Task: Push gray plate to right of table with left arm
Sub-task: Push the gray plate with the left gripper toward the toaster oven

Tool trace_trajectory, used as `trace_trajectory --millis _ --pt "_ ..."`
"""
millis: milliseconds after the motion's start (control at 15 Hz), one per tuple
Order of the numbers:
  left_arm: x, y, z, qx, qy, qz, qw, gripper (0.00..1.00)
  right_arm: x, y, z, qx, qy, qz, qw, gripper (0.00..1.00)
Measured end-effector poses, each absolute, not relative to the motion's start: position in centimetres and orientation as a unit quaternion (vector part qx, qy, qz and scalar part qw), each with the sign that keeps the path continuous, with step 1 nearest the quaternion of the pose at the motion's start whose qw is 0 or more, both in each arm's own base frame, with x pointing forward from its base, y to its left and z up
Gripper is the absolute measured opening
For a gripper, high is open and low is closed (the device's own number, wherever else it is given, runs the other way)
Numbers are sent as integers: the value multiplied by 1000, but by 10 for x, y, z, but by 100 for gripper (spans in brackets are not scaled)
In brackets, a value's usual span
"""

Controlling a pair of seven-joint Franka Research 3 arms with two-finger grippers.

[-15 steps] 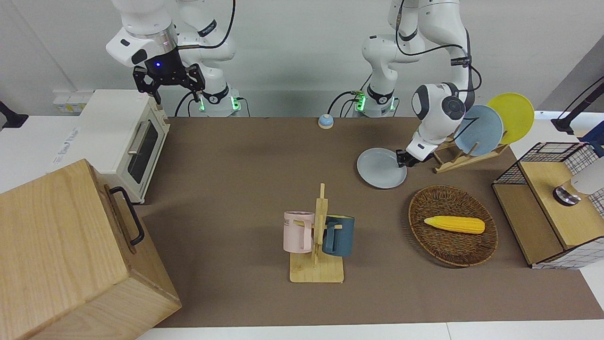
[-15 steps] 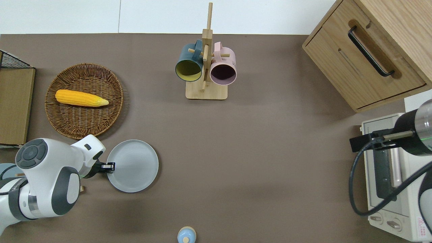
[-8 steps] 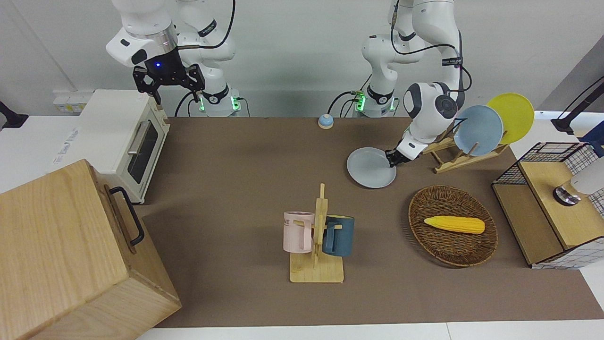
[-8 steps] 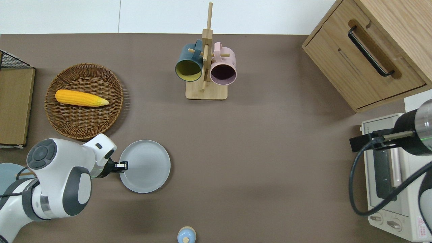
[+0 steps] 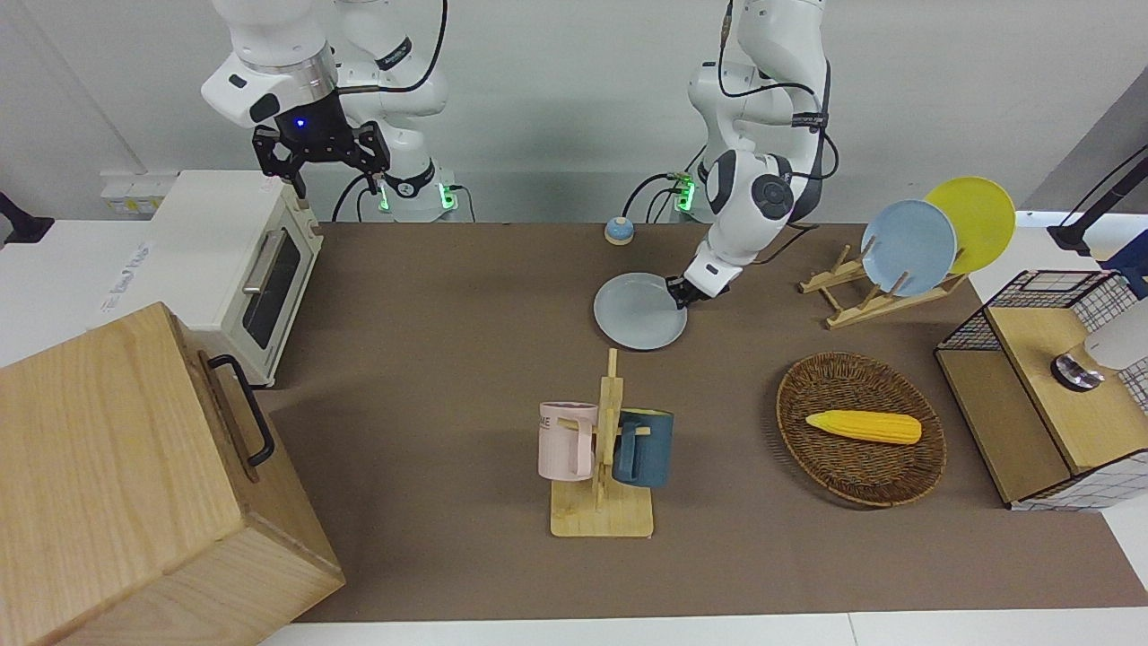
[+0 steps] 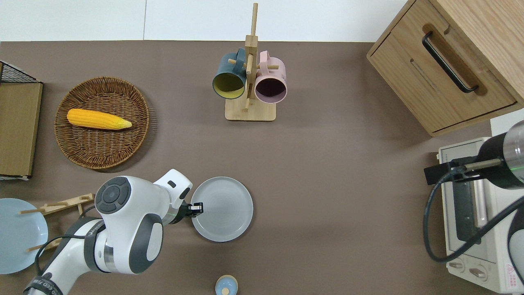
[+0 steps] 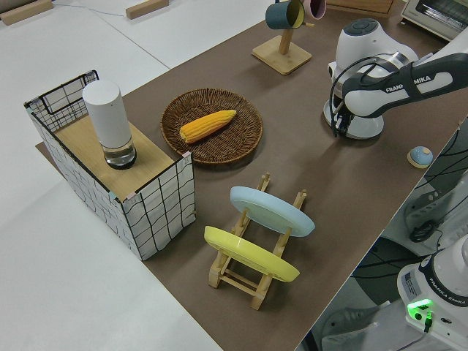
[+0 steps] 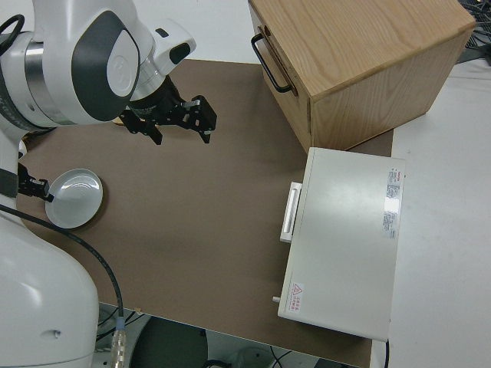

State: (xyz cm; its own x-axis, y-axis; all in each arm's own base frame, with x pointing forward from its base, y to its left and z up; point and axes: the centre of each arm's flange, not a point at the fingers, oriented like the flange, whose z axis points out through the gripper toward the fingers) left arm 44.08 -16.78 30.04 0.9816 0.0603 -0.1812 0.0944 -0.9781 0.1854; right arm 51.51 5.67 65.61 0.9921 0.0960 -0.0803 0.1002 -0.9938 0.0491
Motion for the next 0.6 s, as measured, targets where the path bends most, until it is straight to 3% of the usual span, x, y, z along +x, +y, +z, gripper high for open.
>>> trace_trajectory --millis 600 --pt "421 -300 294 988 62 -64 125 4 515 57 656 998 49 -39 27 100"
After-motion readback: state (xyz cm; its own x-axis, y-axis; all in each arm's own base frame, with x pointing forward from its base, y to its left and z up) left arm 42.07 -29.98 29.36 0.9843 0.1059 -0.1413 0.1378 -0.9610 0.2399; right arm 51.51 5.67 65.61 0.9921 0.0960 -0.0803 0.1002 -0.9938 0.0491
